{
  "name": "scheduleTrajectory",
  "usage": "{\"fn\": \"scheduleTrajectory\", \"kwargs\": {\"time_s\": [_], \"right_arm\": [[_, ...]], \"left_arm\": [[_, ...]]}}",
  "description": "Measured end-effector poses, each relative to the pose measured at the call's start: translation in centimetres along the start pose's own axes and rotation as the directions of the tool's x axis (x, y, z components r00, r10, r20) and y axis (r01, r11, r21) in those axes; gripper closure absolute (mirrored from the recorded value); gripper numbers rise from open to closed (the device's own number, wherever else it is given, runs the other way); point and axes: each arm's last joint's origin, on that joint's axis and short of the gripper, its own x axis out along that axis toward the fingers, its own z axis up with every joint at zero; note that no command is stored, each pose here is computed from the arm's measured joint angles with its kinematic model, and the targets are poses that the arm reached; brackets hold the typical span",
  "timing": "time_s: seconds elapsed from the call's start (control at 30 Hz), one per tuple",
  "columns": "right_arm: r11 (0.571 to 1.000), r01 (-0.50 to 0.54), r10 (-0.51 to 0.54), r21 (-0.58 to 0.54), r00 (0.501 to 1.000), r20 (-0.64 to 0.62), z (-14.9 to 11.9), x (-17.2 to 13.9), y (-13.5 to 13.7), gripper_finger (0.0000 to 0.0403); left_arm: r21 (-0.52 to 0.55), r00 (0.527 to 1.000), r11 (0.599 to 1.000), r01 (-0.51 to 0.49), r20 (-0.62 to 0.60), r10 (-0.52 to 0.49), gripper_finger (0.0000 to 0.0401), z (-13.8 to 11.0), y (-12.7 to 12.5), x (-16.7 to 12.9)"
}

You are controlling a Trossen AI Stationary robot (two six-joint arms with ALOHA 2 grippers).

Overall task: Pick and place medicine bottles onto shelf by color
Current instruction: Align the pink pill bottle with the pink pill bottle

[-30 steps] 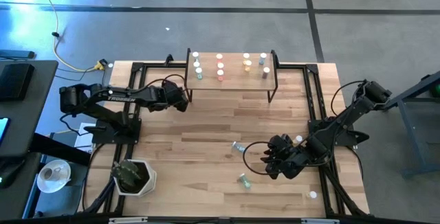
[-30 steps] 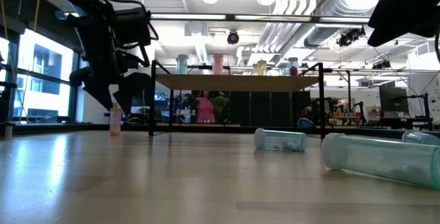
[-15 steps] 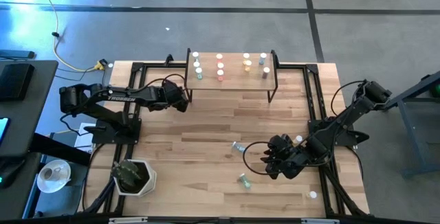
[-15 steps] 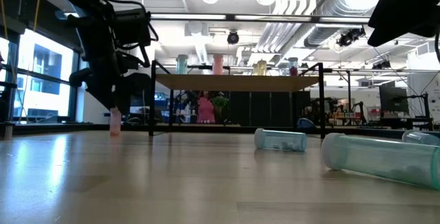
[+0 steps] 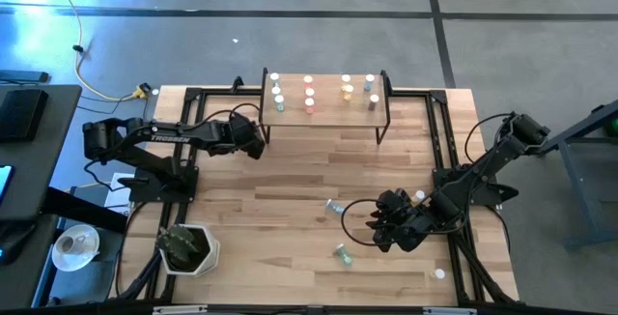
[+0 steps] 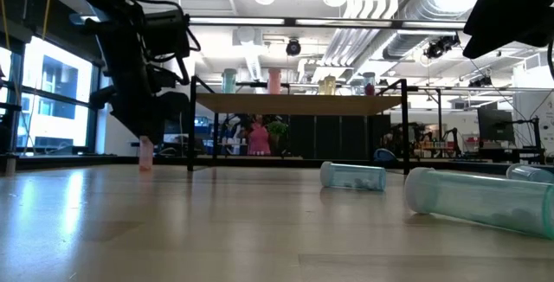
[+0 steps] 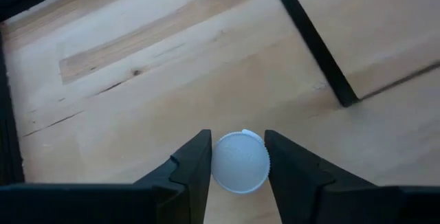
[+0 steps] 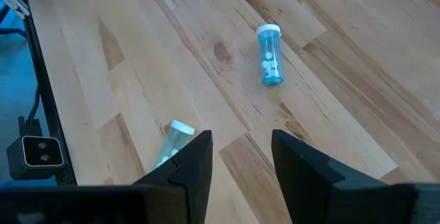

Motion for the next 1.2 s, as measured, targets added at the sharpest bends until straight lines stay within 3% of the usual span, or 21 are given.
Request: {"fn": "scheduleTrajectory", "kwargs": {"time_s": [0.43,0.63,0.97,1.2], "right_arm": [[1.000,0.000,0.000,0.000,1.000,0.001,0.0,0.0,0.0,0.0261],[1.000,0.005,-0.005,0.002,1.000,0.009,0.1,0.0,0.0,0.0261],[1.000,0.002,-0.002,0.004,1.000,0.011,0.1,0.0,0.0,0.0261],[1.000,0.002,-0.002,0.003,1.000,0.011,0.1,0.0,0.0,0.0261]], "left_arm": [[0.089,0.963,0.963,0.253,-0.118,-0.242,0.0282,-1.5,-0.6,-3.0],[0.133,0.927,0.918,0.374,-0.093,-0.365,0.0282,-1.9,-2.0,-5.4],[0.288,0.809,0.797,0.531,0.107,-0.578,0.0282,2.1,-4.8,-10.9],[0.501,0.688,0.709,0.496,0.272,-0.673,0.0282,6.0,-5.2,-15.5]]}}
